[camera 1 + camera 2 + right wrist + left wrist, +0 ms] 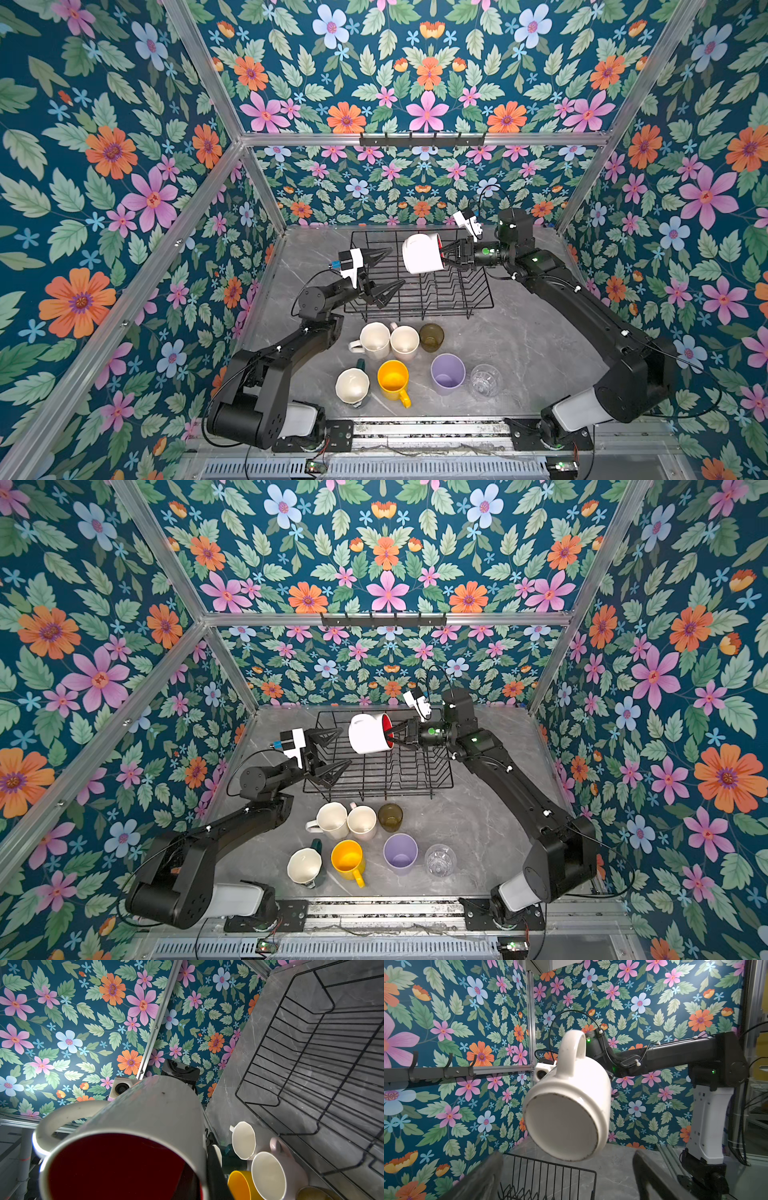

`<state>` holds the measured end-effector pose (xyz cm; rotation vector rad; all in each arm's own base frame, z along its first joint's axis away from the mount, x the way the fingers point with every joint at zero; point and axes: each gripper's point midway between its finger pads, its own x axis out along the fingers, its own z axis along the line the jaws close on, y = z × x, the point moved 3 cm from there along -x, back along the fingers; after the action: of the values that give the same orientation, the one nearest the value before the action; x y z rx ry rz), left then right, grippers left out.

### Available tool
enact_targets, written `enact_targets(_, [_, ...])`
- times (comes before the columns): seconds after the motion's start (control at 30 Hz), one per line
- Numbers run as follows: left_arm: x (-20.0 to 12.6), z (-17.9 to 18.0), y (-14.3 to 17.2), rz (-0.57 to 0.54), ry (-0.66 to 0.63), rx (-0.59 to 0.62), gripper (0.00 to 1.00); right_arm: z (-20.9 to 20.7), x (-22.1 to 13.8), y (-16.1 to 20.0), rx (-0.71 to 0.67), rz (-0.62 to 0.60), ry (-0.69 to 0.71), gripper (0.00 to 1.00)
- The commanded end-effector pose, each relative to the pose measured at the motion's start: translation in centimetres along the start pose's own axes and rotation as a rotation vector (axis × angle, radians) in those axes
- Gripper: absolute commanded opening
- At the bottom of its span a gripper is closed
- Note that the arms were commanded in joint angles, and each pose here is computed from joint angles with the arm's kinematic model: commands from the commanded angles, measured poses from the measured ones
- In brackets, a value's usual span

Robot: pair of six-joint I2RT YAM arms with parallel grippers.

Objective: Load cups into a dish rack
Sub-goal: Place the cup upside down at the dish rack.

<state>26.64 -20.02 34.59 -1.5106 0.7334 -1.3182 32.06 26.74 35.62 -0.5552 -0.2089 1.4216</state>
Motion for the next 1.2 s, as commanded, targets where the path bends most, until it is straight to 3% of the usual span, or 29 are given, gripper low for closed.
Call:
enact_targets(0.0, [0.1, -1.2, -0.7, -0.011, 0.068, 0.033, 0.98, 1.6, 0.2, -0.7, -0.063, -0.004, -0.069, 0.0])
enact_targets(0.53, [0.1, -1.5, -1.1, -0.037, 0.078, 0.016, 1.0, 2.4, 3.8, 2.0, -0.104, 0.12, -0.104, 0.0])
enact_targets(1.17, [0.3, -2.6, -0.7, -0.008, 0.156, -0.007, 0.98, 2.7, 6.1, 2.6, -0.107, 0.16, -0.139, 0.0])
